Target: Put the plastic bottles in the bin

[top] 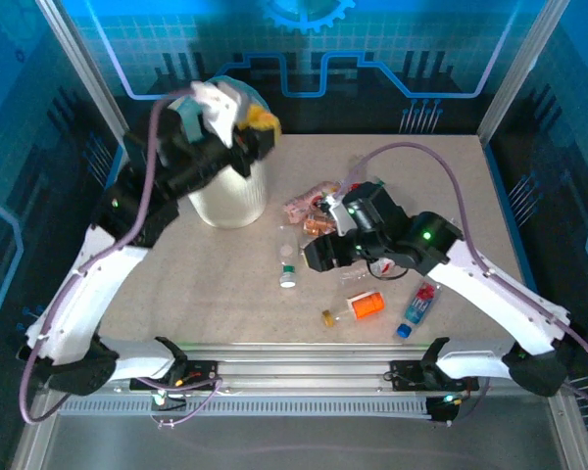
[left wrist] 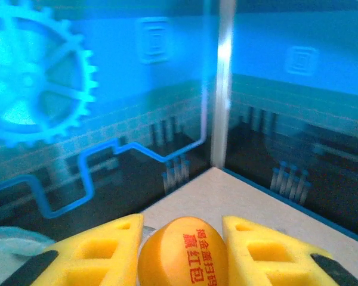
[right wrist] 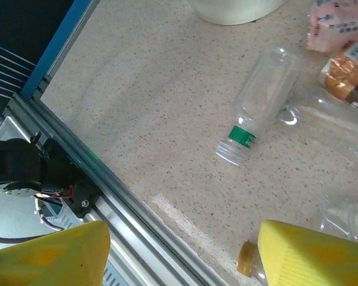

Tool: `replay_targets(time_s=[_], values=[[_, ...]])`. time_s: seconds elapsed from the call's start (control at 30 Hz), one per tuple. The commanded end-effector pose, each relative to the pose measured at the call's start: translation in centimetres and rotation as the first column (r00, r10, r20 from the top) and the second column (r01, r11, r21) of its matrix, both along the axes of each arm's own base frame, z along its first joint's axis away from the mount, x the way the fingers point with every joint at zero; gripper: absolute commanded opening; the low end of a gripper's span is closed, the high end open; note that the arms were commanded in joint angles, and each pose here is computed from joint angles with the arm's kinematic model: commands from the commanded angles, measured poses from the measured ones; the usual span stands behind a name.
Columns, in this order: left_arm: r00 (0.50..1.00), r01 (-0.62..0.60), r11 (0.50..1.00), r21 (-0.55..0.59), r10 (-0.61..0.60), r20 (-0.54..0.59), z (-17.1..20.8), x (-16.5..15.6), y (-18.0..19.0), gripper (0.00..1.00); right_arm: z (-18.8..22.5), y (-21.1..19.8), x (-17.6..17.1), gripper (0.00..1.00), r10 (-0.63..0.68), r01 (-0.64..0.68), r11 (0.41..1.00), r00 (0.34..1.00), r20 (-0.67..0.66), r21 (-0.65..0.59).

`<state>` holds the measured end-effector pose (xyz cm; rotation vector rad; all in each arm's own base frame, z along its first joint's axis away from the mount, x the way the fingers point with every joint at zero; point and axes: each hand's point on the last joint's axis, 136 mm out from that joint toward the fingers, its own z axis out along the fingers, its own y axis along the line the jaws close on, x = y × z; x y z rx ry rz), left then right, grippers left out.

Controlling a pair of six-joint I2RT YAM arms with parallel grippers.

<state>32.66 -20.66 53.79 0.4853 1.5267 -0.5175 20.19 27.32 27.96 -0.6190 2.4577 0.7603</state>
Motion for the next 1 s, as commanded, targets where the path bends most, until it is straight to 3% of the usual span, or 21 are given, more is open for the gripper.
replay_targets(time_s=[0.0,0.13,0.3,0.57,0.83,0.9,0.97], values=[[0.995,-0.076,0.986,-0.147,0.065,-0.08,1.6,3.6,3.3,0.0,1.9,2.5,-0.1,0.67,0.063,-0.064,0.998,0.998,0.026,0.026],[0.98,-0.17,0.948,-0.27,0.134,-0.15,1.0,8.7,8.1,0.0,4.9,5.6,1.0,0.67,0.106,-0.111,0.992,0.99,0.099,0.053],[0.953,-0.264,0.915,-0.306,0.198,-0.228,-1.9,13.8,12.1,0.0,9.0,9.5,4.6,0.66,0.119,-0.139,0.988,0.966,0.231,0.071],[0.94,-0.313,0.928,-0.201,0.271,-0.207,-5.9,19.0,13.3,0.0,10.6,14.4,10.7,0.66,0.102,-0.121,0.992,0.944,0.313,0.041],[0.91,-0.349,0.929,-0.121,0.305,-0.282,-10.5,22.7,13.6,0.0,9.1,15.6,11.3,0.67,0.101,-0.121,0.991,0.958,0.267,0.059],[0.903,-0.356,0.928,-0.111,0.311,-0.296,-11.2,23.2,13.7,0.12,9.0,15.2,11.1,0.67,0.097,-0.114,0.992,0.959,0.266,0.052],[0.898,-0.364,0.925,-0.107,0.317,-0.306,-11.7,23.5,13.8,0.14,8.9,14.8,11.0,0.67,0.091,-0.107,0.993,0.959,0.268,0.045]])
